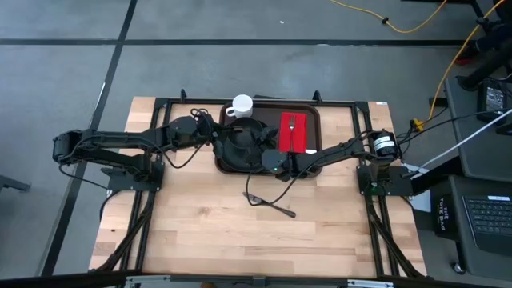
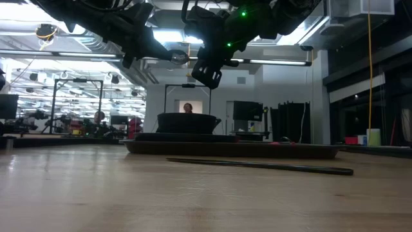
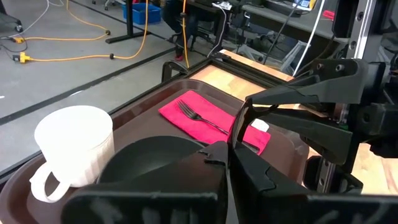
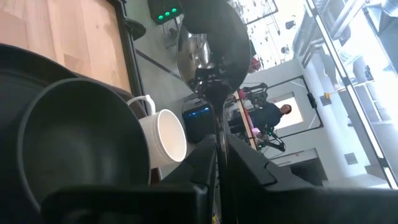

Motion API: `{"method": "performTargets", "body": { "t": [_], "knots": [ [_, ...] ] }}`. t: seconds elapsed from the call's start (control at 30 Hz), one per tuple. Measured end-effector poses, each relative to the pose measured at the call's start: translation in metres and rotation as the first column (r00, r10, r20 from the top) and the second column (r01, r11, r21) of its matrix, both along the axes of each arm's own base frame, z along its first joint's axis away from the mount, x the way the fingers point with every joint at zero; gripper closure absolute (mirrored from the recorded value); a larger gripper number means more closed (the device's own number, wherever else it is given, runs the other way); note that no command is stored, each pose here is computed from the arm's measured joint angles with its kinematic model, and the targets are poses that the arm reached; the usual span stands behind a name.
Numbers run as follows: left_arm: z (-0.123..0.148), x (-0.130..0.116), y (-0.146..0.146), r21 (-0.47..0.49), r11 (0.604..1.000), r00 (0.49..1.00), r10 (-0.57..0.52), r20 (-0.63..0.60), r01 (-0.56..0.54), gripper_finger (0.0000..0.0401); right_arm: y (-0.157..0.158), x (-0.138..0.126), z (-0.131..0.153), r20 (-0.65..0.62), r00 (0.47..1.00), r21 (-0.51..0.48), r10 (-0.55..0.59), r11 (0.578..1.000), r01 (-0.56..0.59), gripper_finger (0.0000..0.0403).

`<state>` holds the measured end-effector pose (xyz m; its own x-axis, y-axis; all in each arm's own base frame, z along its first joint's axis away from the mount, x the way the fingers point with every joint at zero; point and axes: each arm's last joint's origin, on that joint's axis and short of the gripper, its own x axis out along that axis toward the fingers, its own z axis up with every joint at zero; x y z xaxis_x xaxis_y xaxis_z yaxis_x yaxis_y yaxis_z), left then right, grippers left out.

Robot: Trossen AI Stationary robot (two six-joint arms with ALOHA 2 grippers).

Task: Set up tray
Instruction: Put the black spoon on the red table napkin to the left of the black fork

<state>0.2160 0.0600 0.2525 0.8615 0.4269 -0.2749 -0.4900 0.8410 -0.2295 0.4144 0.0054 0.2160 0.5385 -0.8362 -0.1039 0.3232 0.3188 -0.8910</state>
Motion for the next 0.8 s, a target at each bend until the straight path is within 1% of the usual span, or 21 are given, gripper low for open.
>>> {"method": "performTargets", "body": {
  "t": [0.23, 0.47, 0.6, 0.7, 0.8],
  "knots": [
    [0.0003, 0.0003, -0.0003, -0.003, 1.0, 1.0, -0.017, 0.004, 0.017, 0.0398, 0.0003, -0.0001, -0.0013, -0.01, 1.0, -0.001, 0.001, 1.0, -0.001, 0.0389],
    [0.0003, 0.0003, -0.0004, -0.001, 1.0, 1.0, -0.021, 0.002, 0.021, 0.0398, 0.0001, -0.0001, -0.001, 0.001, 1.0, 0.004, -0.001, 1.0, 0.001, 0.0379],
    [0.0006, 0.0004, -0.0004, 0.013, 1.0, 1.0, -0.025, -0.002, 0.025, 0.0397, 0.0003, -0.0001, -0.0012, 0.009, 1.0, 0.01, -0.002, 1.0, 0.002, 0.039],
    [0.0008, 0.0004, -0.0004, 0.05, 0.998, 0.999, -0.034, -0.019, 0.035, 0.0397, 0.0001, -0.0001, -0.0012, 0.011, 1.0, 0.011, -0.002, 1.0, 0.002, 0.039],
    [0.0009, 0.0005, -0.0004, 0.057, 0.998, 0.999, -0.037, -0.022, 0.039, 0.0393, 0.0, -0.0003, -0.0009, 0.011, 1.0, 0.008, -0.009, 1.0, 0.009, 0.0389]
  ]
}}
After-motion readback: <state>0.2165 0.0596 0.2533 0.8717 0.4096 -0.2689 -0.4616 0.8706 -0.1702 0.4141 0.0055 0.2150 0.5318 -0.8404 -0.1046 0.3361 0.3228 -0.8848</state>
